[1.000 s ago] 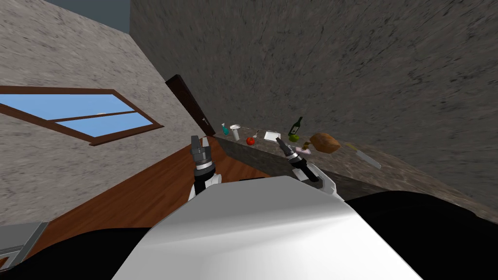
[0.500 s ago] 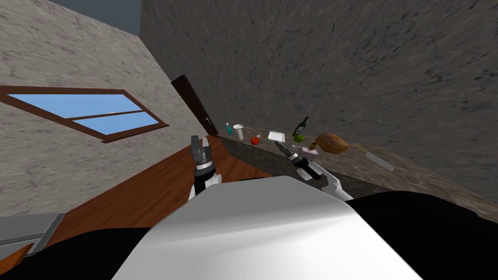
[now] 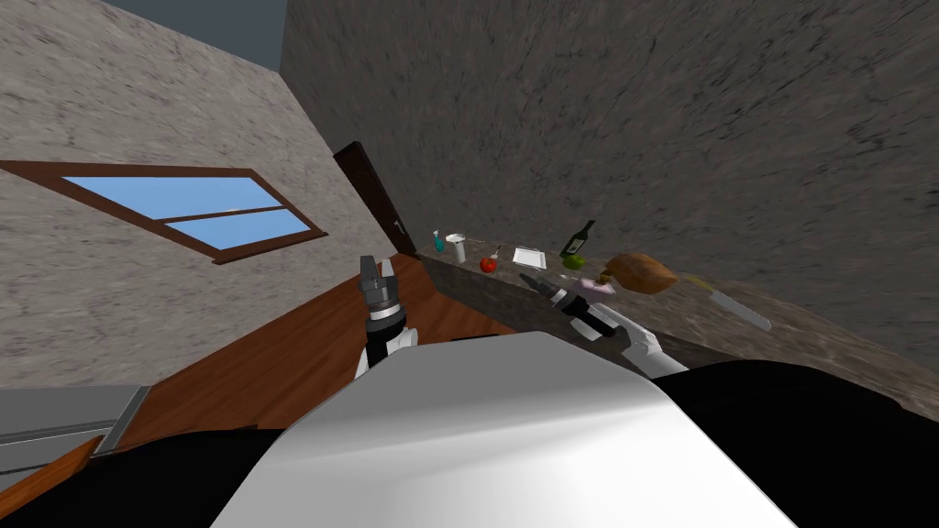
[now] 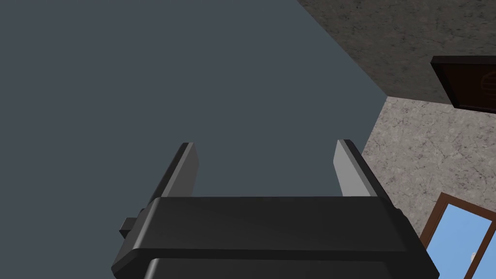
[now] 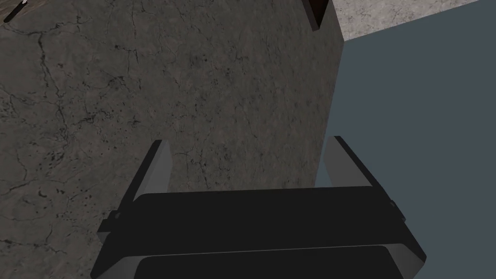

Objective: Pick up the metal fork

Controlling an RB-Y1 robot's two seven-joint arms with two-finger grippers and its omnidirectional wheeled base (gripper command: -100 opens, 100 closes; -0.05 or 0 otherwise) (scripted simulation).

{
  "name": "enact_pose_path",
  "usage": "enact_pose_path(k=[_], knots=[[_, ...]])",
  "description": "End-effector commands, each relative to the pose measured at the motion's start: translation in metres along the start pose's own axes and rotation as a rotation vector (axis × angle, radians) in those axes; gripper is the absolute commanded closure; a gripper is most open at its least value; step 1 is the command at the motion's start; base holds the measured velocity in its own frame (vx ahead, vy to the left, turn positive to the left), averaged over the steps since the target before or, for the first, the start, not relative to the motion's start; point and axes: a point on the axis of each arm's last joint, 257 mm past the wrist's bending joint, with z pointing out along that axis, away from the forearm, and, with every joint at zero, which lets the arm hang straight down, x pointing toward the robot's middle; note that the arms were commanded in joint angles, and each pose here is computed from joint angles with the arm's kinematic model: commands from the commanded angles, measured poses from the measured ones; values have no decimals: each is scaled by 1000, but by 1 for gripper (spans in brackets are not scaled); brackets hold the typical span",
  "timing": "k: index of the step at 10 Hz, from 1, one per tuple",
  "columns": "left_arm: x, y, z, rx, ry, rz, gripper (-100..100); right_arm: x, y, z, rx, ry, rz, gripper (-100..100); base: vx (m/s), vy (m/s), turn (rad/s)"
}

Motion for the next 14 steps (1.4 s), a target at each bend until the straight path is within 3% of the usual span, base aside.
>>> enact_pose_path(k=[1,4,10,11,12,14], knots=[[0,0,0,0,0,0,0,11,-20,-8,30,66,-53,-100,27,92,90],[0,0,0,0,0,0,0,17,-43,-21,64,148,-120,-100,15,73,60],[0,0,0,0,0,0,0,29,-105,-62,161,343,-274,-100,31,65,82],[0,0,0,0,0,0,0,32,-119,-75,181,400,-318,-100,42,66,108],[0,0,0,0,0,0,0,31,-127,-80,198,408,-322,-100,35,51,77],[0,0,0,0,0,0,0,35,-157,-112,248,518,-397,-100,50,59,174]])
